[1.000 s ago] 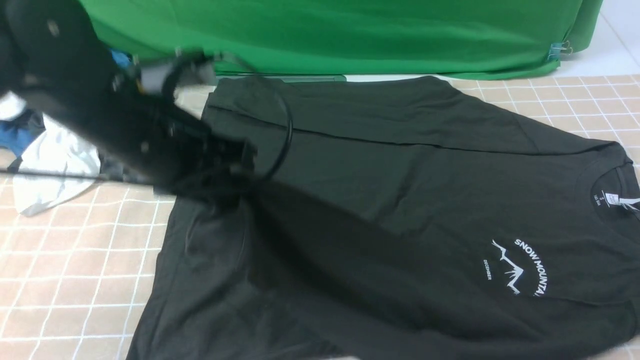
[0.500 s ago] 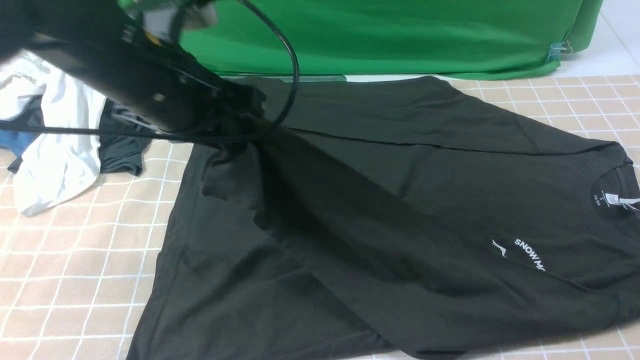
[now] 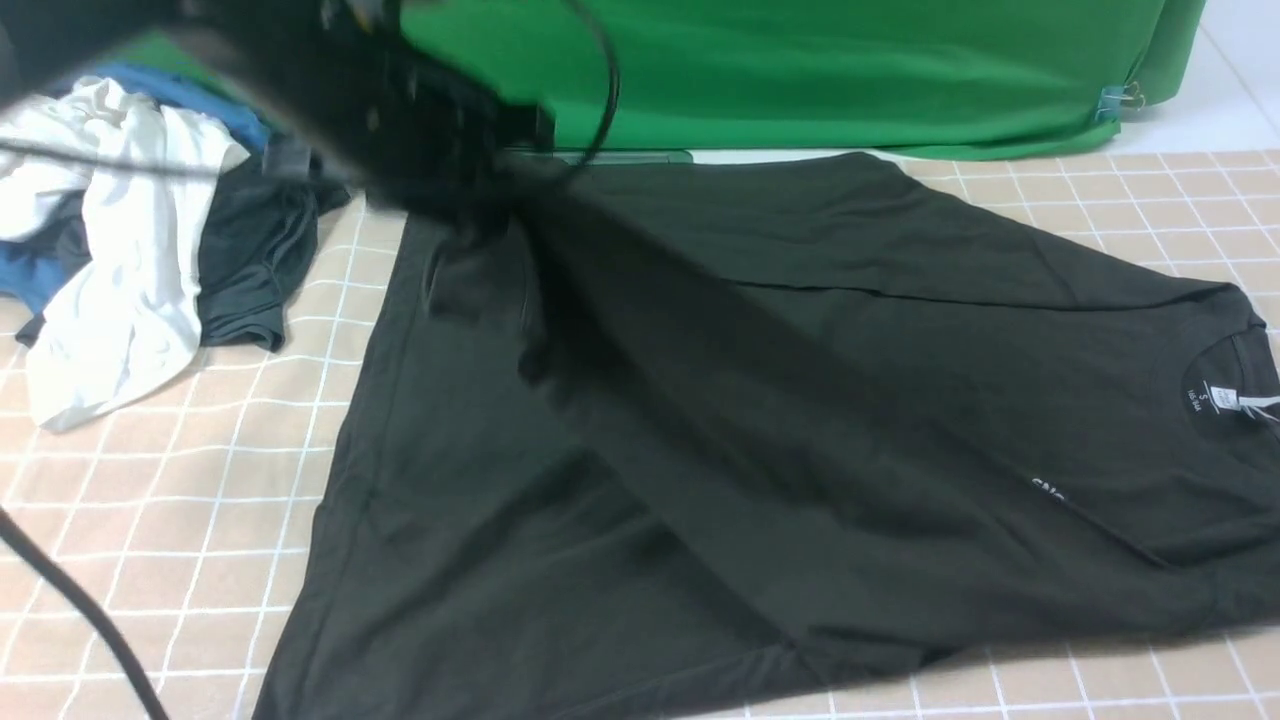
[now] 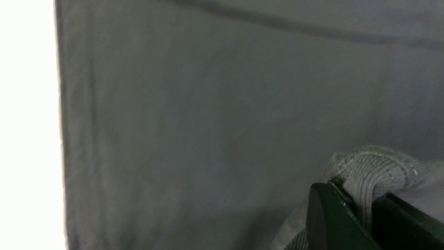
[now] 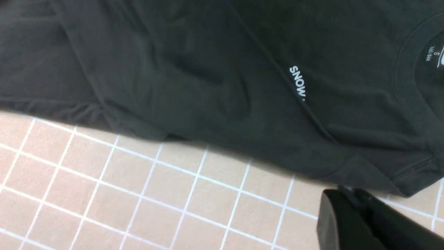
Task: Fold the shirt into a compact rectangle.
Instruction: 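Fold the left side of the black T-shirt inward over its body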
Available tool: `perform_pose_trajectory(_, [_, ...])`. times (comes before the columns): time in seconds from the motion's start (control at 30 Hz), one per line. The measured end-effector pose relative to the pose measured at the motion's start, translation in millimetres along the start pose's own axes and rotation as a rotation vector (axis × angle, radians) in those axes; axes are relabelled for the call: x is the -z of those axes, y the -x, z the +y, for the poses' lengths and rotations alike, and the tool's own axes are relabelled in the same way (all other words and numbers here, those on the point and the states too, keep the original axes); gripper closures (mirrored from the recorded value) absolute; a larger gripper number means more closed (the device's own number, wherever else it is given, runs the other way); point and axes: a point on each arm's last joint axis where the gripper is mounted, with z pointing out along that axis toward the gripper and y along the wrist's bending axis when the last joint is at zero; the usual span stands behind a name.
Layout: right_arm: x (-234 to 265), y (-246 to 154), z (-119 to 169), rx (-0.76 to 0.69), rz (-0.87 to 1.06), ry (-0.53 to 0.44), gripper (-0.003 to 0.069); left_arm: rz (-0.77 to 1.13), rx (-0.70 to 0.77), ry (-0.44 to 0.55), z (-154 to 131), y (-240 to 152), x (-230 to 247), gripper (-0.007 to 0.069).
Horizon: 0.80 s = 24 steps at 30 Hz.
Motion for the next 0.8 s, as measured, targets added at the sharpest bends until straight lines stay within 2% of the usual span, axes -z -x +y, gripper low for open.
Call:
perform_pose_trajectory(0.13, [0,0,0,0.0,-0.001,0.0,0.0628,0.005,0.003,-0.002,0,1,0,0.0587])
perform_pose_trajectory(0.5, [0,0,0,-0.002,-0.004,-0.001,0.0625,0.124,0.164,0.089,71,-11,-109,0.0587])
perform_pose_trajectory(0.8, [0,1,0,-0.002,-0.008,-0.002,0.062,0.093,0.118,0.13,85,-14,-145,0.0582])
